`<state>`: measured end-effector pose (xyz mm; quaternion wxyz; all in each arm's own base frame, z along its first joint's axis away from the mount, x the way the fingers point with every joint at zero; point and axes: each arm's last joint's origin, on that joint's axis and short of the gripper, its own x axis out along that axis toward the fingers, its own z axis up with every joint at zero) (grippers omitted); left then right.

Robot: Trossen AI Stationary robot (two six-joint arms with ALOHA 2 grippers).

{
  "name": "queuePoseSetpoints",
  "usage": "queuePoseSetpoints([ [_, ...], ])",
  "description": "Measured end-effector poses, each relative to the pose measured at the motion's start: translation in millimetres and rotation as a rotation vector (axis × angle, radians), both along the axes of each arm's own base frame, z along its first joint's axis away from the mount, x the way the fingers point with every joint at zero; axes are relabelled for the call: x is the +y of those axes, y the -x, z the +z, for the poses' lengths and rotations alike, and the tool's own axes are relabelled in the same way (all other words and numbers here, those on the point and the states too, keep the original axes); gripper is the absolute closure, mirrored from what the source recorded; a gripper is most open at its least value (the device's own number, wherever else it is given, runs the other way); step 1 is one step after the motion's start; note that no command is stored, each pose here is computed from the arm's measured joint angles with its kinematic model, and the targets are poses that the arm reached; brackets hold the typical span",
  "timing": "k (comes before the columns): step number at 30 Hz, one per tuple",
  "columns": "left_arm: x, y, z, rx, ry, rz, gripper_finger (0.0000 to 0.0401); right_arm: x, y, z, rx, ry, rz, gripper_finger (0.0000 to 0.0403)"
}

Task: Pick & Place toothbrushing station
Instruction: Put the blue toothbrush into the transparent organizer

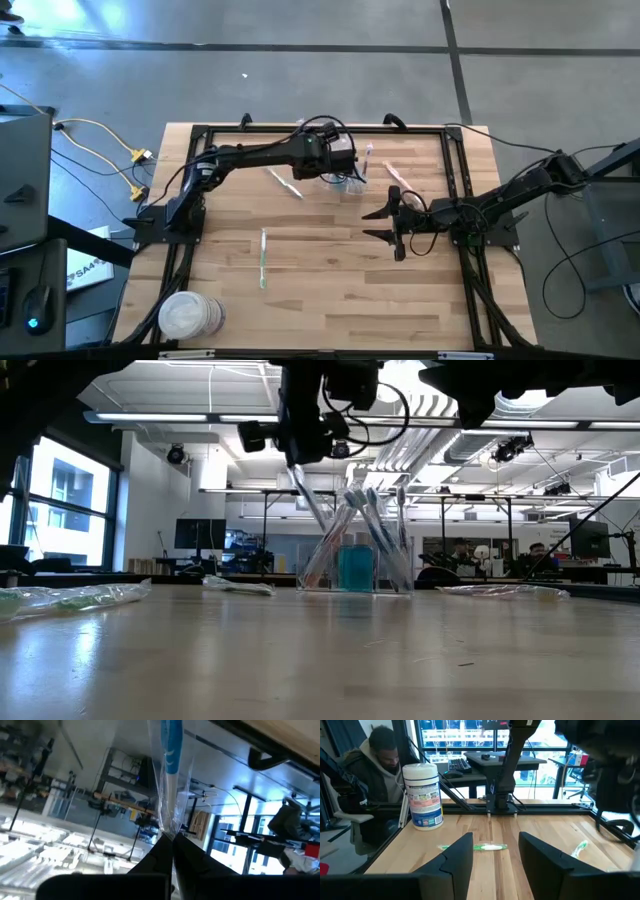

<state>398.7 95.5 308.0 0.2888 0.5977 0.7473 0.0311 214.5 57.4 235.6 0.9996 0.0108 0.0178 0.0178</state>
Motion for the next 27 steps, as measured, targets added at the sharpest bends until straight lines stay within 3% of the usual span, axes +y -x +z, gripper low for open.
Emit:
queuePoseSetpoints([
  [7,1.4,-8.8,-18.6,0.041,0.031,-0.002,0.0399,1.8,0.5,-0.2,0.002,0.002,0.013,0.0251],
  [23,6.0,-9.3,-24.4,0.047,0.094,0.005,0.0399,4.5,1.2,-0.2,0.001,0.010,0.025,0.0251],
  [27,3.8,-11.9,-39.8,0.102,0.105,-0.006,0.0399,4.5,1.2,-0.2,0.002,0.010,0.025,0.0251],
])
